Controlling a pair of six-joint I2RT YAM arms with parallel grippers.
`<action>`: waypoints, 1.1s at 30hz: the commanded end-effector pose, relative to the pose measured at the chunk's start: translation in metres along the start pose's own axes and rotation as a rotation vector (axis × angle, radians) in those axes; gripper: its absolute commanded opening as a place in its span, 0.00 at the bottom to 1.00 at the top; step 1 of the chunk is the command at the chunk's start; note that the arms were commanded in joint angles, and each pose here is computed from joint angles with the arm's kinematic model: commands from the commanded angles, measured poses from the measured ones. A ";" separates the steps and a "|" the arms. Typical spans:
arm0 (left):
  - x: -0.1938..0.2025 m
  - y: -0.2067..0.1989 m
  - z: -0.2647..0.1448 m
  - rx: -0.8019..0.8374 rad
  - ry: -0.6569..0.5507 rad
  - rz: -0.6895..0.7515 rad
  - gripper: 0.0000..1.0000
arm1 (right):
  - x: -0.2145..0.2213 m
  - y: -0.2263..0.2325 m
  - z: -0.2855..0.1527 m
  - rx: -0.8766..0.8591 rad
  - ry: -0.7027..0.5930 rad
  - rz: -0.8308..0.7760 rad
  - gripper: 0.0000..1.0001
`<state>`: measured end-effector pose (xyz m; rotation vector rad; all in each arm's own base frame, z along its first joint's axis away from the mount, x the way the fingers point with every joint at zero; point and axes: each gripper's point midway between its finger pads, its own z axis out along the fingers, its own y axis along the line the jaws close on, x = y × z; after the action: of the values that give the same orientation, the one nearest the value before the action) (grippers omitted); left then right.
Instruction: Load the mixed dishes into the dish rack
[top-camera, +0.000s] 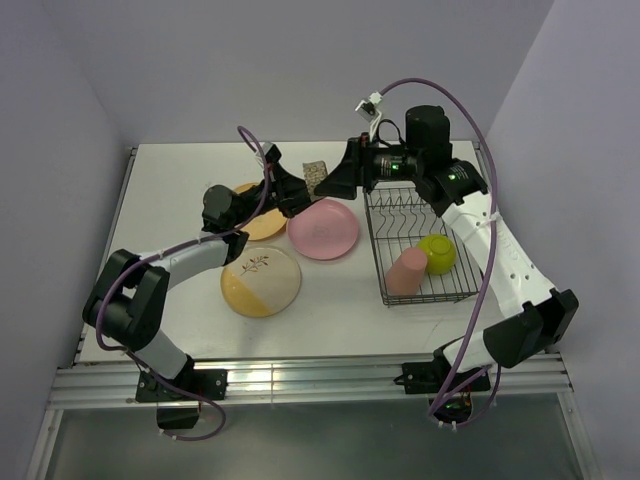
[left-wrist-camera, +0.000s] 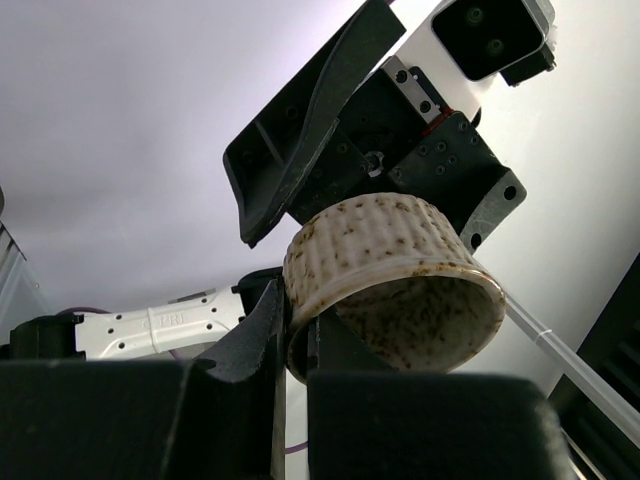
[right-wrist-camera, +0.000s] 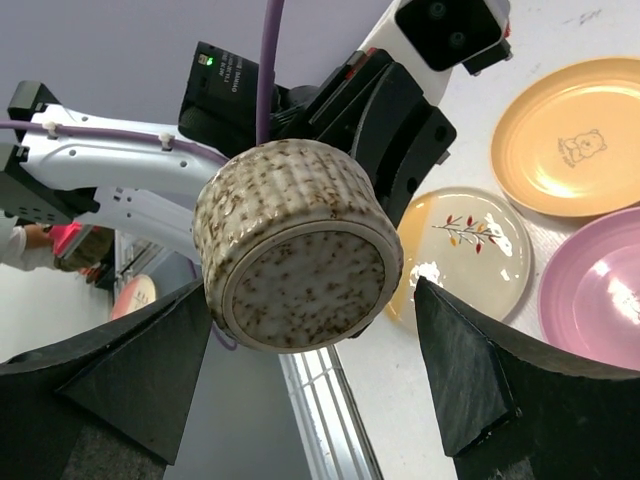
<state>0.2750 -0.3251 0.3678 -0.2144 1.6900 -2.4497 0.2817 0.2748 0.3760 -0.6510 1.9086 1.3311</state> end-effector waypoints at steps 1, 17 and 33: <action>0.058 -0.107 -0.012 0.254 0.237 -0.200 0.00 | 0.003 -0.008 -0.002 0.009 -0.004 -0.001 0.87; 0.063 -0.111 -0.015 0.290 0.241 -0.238 0.00 | -0.029 0.019 0.001 -0.244 -0.062 0.037 0.84; 0.064 -0.109 -0.014 0.287 0.245 -0.243 0.00 | -0.044 0.007 -0.002 -0.142 -0.136 -0.016 0.85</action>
<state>0.2756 -0.3283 0.3841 -0.2226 1.6086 -2.4697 0.2828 0.2843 0.3937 -0.6778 1.8018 1.5860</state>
